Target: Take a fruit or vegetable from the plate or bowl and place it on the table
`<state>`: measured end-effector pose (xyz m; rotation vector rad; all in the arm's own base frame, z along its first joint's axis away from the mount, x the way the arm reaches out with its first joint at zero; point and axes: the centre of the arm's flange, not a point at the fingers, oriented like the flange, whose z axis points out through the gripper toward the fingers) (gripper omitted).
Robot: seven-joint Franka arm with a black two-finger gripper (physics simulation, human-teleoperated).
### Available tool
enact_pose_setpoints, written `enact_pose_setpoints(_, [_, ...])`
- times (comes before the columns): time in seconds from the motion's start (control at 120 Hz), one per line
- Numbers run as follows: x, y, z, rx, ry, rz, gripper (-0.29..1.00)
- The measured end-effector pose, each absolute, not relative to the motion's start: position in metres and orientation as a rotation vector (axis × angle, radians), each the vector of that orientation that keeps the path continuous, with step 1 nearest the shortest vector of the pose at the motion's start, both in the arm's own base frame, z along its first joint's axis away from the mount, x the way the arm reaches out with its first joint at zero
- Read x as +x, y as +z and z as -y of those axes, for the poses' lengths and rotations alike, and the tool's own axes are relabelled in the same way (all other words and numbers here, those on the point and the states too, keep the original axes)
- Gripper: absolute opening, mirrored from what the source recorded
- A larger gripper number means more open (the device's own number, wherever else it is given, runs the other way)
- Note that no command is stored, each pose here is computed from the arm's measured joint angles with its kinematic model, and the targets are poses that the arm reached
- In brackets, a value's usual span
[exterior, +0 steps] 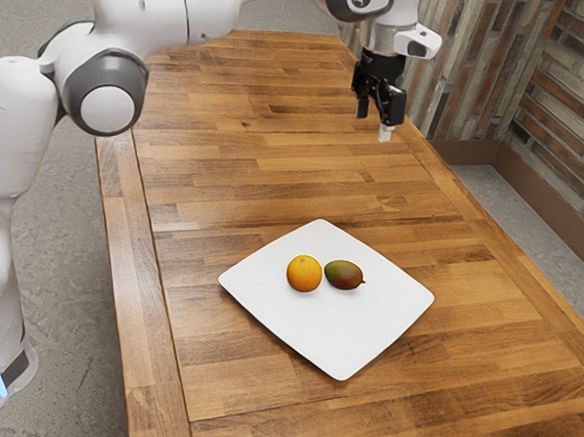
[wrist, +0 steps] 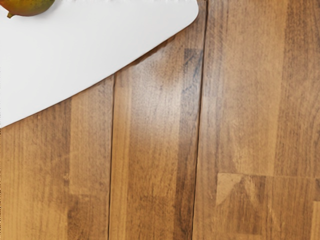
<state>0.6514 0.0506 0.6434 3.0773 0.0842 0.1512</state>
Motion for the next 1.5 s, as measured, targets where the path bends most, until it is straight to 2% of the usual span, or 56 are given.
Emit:
enact_pose_setpoints(0.3, [0.650,0.642,-0.069,3.037,0.148,-0.113,0.70])
enact_pose_setpoints(0.525, [0.682,0.578,-0.036,3.087,0.053,0.011,0.70])
enact_pose_setpoints(0.867, [0.681,0.568,0.067,3.074,0.014,0.456,0.70])
enact_pose_setpoints(1.0, [0.623,0.553,0.144,3.023,-0.119,0.770,0.70])
enact_pose_setpoints(1.092, [0.576,0.531,0.168,3.001,-0.206,0.903,0.70])
enact_pose_setpoints(1.2, [0.536,0.529,0.175,2.979,-0.187,0.968,0.70])
enact_pose_setpoints(1.342, [0.509,0.542,0.180,2.946,-0.092,1.006,0.70])
enact_pose_setpoints(1.5, [0.503,0.551,0.128,2.989,0.021,0.863,0.70])
